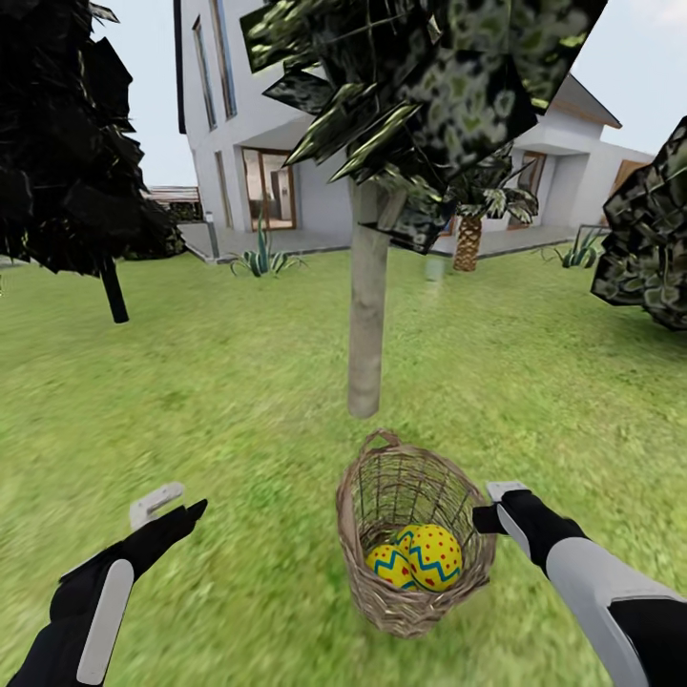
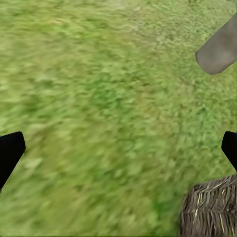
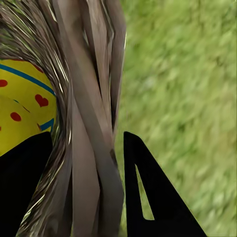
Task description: Take the three Easter eggs out of the wicker basket on the lawn in the garden, then place them on the lawn next to a single tree (choose any tree) so that all three eggs are next to the same tree and none are left in the basket.
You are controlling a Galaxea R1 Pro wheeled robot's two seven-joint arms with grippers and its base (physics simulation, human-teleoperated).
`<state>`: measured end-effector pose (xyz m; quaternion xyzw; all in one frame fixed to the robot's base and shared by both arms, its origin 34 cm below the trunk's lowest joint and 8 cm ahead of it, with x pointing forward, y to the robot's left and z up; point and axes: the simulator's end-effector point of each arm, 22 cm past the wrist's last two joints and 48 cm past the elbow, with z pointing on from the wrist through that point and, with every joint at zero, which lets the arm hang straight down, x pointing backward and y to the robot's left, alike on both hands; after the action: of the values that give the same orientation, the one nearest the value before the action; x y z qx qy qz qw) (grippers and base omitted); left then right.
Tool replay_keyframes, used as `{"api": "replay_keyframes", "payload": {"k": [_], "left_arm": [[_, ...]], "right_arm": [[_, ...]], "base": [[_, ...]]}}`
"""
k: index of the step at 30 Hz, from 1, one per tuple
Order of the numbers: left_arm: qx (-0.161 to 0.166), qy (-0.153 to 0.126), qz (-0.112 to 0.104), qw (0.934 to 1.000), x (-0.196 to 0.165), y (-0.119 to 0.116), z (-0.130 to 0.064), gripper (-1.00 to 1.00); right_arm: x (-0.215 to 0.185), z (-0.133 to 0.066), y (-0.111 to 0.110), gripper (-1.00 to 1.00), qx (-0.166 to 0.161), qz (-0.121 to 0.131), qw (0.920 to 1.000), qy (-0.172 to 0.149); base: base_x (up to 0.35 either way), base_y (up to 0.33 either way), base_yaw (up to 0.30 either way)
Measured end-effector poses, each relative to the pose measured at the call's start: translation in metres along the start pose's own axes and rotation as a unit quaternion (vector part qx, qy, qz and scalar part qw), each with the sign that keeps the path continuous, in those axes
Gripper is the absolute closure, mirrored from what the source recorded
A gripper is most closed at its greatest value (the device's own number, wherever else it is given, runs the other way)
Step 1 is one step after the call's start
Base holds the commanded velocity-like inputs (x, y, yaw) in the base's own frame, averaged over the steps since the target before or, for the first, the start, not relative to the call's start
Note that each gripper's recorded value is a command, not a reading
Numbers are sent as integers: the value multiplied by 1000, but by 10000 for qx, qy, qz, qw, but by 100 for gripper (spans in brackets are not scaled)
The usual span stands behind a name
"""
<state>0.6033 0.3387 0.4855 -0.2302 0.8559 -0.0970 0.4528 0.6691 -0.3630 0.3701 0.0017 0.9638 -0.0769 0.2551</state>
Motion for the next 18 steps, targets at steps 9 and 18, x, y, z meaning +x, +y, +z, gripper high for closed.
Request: {"api": "replay_keyframes", "payload": {"k": [9, 18], "left_arm": [[-3, -2, 0, 10000, 0, 0, 0, -100], [-4, -4, 2, 10000, 0, 0, 0, -100]], "right_arm": [[0, 1, -1, 100, 4, -2, 10000, 3], [-2, 1, -2, 100, 12, 5, 10000, -63]], "base": [[330, 5, 3], [330, -31, 0]]}}
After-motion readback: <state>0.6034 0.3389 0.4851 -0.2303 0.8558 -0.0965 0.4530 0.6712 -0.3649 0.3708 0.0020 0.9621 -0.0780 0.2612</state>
